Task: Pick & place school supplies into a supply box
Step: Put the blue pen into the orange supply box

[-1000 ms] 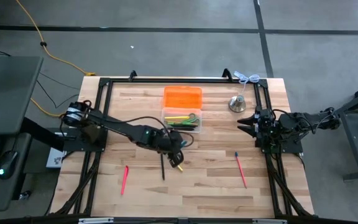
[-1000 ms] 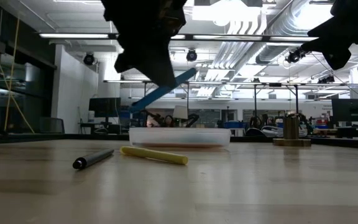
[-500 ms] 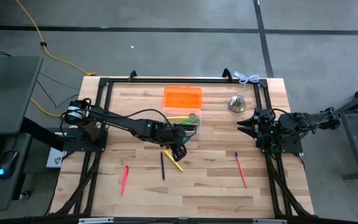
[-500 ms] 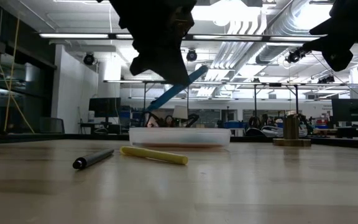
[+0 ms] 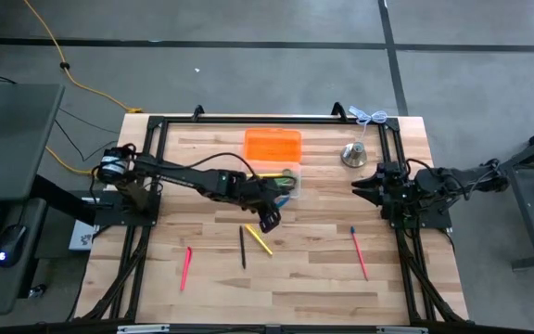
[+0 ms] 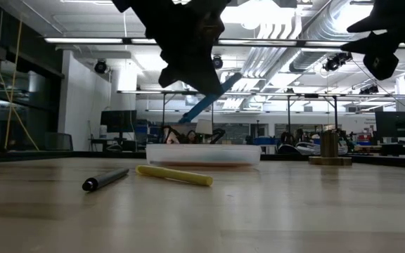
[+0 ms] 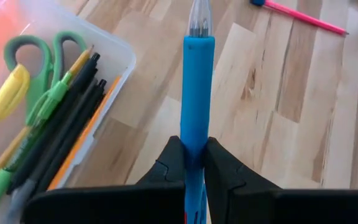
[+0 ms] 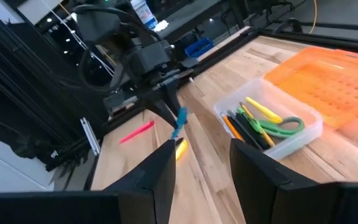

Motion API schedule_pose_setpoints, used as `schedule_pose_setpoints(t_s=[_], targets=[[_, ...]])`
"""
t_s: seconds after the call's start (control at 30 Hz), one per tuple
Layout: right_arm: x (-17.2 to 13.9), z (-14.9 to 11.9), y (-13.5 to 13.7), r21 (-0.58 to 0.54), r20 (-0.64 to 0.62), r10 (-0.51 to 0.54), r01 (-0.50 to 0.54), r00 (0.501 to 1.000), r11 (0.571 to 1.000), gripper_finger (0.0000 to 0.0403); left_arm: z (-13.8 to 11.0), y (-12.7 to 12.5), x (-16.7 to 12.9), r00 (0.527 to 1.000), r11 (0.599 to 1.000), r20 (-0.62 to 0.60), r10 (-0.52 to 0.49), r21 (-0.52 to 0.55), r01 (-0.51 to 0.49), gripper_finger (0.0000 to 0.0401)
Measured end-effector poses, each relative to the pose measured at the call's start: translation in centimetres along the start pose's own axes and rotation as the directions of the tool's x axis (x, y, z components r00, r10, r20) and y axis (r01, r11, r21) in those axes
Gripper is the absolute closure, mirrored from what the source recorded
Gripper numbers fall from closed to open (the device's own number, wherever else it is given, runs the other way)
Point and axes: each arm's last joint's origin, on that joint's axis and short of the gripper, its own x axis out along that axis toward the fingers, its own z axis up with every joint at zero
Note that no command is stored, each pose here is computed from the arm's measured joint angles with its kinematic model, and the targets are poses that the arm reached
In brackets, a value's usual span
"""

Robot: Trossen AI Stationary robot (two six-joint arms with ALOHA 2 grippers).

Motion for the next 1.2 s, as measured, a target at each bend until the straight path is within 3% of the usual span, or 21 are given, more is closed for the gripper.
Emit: schedule_pose_setpoints(t_s=[0.73,1.2], targets=[[6.4,-0.9,1.9,-0.071,0.003,-0.106,0.106,0.994,0.992,0.0274,3.2,4.6,-1.2,0.993,0.992,0.056,-0.101,0.086,0.096,0.035],[8.9,-1.6,2.3,-0.056,0.069,-0.166,0.17,0.984,0.984,0.0274,4.5,4.4,-2.3,0.969,0.977,0.162,-0.188,0.129,0.168,0.035]])
